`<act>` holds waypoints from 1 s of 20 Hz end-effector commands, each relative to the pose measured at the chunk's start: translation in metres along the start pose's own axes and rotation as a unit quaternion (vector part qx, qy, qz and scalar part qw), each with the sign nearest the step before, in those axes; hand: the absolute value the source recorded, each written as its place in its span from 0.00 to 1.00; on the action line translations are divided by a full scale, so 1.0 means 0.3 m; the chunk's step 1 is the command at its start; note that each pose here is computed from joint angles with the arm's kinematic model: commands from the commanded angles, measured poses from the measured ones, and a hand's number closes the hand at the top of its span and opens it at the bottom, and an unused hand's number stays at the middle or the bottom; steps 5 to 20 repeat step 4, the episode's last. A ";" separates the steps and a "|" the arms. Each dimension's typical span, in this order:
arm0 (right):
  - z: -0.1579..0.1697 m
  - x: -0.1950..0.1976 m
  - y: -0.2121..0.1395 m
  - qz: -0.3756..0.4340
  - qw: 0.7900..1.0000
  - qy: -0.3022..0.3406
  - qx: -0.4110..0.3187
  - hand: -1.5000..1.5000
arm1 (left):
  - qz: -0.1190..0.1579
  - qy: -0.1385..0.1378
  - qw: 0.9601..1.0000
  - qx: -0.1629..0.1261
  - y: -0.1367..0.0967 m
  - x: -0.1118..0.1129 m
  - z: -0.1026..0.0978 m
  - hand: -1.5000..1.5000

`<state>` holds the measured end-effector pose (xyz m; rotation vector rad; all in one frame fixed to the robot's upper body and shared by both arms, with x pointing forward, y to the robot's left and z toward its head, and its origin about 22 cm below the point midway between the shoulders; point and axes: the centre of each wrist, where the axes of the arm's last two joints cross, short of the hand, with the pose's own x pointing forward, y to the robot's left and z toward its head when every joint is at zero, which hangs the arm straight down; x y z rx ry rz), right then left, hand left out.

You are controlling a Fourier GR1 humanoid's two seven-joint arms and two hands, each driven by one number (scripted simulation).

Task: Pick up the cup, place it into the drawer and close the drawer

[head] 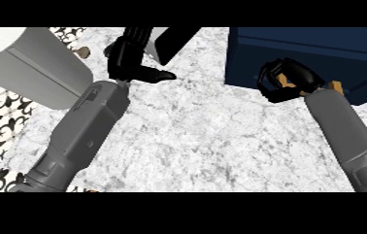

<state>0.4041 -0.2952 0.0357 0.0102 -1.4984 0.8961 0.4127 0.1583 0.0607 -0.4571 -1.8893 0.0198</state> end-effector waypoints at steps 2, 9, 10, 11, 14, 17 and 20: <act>-0.001 0.193 -0.266 0.068 0.989 -0.004 -0.128 1.00 | 0.010 0.000 1.000 -0.010 -0.006 0.013 -0.006 0.00; -0.003 0.197 -0.263 0.069 0.990 -0.002 -0.125 1.00 | 0.010 0.001 1.000 -0.008 0.004 0.007 0.005 0.00; -0.003 0.197 -0.263 0.069 0.990 -0.002 -0.125 1.00 | 0.010 0.001 1.000 -0.008 0.004 0.007 0.005 0.00; -0.003 0.197 -0.263 0.069 0.990 -0.002 -0.125 1.00 | 0.010 0.001 1.000 -0.008 0.004 0.007 0.005 0.00; -0.003 0.197 -0.263 0.069 0.990 -0.002 -0.125 1.00 | 0.010 0.001 1.000 -0.008 0.004 0.007 0.005 0.00; -0.003 0.197 -0.263 0.069 0.990 -0.002 -0.125 1.00 | 0.010 0.001 1.000 -0.008 0.004 0.007 0.005 0.00; -0.003 0.197 -0.263 0.069 0.990 -0.002 -0.125 1.00 | 0.010 0.001 1.000 -0.008 0.004 0.007 0.005 0.00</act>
